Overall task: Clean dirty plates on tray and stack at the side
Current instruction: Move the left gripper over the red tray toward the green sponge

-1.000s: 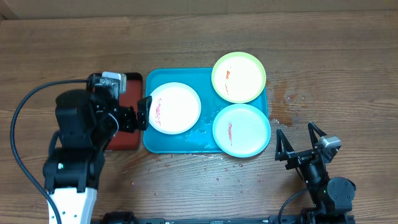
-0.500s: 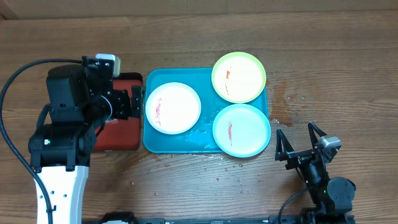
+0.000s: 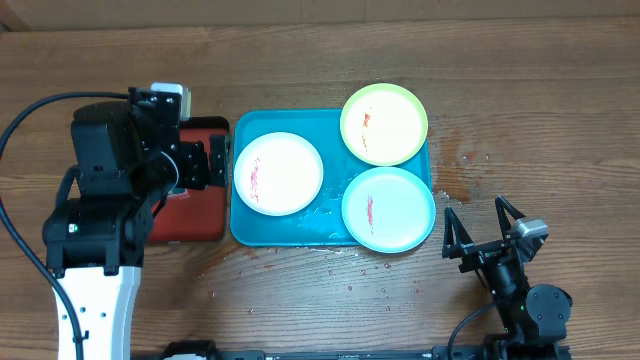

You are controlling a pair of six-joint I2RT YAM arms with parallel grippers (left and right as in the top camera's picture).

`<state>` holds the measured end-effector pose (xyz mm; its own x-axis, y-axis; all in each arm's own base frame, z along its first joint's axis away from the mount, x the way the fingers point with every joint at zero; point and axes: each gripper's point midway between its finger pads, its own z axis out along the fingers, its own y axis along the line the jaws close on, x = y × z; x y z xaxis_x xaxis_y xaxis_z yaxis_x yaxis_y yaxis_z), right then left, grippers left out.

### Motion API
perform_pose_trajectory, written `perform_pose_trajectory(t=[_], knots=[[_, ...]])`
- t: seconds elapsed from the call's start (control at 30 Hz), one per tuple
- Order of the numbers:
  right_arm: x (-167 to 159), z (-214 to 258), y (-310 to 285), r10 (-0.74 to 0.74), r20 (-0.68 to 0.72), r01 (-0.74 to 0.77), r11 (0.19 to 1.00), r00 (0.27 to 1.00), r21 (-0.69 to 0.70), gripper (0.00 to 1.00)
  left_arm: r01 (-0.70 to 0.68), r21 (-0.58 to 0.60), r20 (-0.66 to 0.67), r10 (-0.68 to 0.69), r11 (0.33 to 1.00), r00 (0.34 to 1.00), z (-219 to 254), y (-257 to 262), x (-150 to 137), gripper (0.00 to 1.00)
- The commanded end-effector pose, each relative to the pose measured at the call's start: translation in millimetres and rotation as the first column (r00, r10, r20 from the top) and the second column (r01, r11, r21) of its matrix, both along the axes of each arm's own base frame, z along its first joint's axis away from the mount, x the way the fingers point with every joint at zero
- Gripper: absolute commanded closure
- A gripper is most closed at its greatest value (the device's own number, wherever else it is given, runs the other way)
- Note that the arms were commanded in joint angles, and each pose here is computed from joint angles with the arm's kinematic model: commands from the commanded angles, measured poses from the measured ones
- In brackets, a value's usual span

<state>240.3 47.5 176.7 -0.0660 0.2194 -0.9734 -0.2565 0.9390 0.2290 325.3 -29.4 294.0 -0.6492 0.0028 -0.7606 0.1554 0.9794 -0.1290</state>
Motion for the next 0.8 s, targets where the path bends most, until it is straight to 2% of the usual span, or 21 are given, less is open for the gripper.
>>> perform_pose_trajectory(t=[0.0, 0.43, 0.77], knots=[[0, -2, 2, 0.008, 0.004, -0.008, 1.0, 1.0, 0.0, 0.0, -0.044, -0.003, 0.013, 0.044, 0.999, 0.999, 8, 7, 11, 0.0], [-3, 9, 10, 0.058, 0.042, -0.058, 0.998, 0.997, 0.0, 0.0, -0.077, -0.017, -0.072, 0.076, 0.997, 0.995, 20, 9, 24, 0.0], [-15, 47, 14, 0.087, 0.074, -0.087, 0.996, 0.993, -0.004, 0.0, -0.094, -0.02, -0.083, 0.092, 0.995, 0.992, 19, 11, 22, 0.0]])
